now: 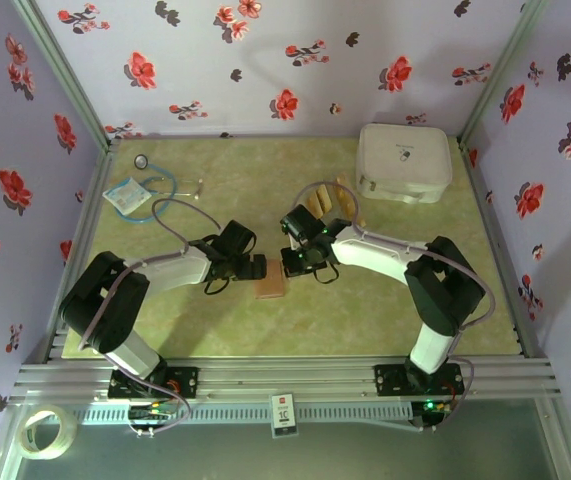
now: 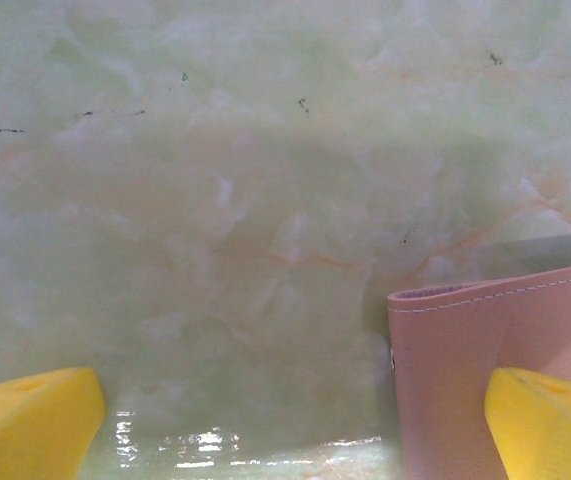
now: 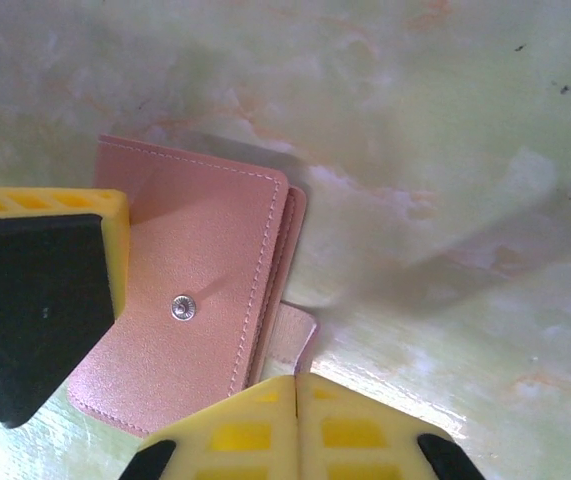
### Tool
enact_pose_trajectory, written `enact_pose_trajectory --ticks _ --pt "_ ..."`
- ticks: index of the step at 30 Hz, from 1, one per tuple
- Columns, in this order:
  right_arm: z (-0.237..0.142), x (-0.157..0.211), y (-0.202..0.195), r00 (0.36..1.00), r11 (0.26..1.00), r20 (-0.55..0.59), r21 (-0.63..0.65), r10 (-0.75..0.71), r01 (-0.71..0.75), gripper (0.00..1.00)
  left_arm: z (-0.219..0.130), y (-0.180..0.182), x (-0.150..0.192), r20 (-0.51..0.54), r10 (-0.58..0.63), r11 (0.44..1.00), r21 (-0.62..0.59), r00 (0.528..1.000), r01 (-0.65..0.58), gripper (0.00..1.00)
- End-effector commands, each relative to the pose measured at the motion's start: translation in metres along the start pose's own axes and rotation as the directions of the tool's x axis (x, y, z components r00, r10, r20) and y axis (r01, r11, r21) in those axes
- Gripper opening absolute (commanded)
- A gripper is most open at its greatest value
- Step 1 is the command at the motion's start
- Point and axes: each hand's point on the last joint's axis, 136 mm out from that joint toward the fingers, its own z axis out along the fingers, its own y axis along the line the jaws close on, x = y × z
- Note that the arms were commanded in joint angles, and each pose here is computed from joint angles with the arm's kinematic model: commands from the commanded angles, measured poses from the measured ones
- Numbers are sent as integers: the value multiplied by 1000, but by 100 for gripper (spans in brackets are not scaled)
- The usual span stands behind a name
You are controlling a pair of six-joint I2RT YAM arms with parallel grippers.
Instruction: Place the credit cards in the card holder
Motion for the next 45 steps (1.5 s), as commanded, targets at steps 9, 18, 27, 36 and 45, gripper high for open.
enact_pose_trajectory --ticks 9,18,27,36,45 --pt "-6 -5 26 999 987 27 -154 45 -40 0 12 28 28 -82 2 994 -111 997 -11 100" --pt "16 -8 43 994 958 1 -267 111 -106 0 13 29 29 -84 1 994 -113 996 -11 100" --pt "27 -7 43 991 951 -18 -279 132 -131 0 12 28 28 -81 1 994 -109 997 -10 100" --pt "40 2 38 989 952 -42 -268 144 -150 0 13 28 29 -83 2 994 -111 997 -12 100" --pt "49 14 28 986 956 -63 -242 152 -163 0 12 28 28 -83 3 994 -111 997 -12 100"
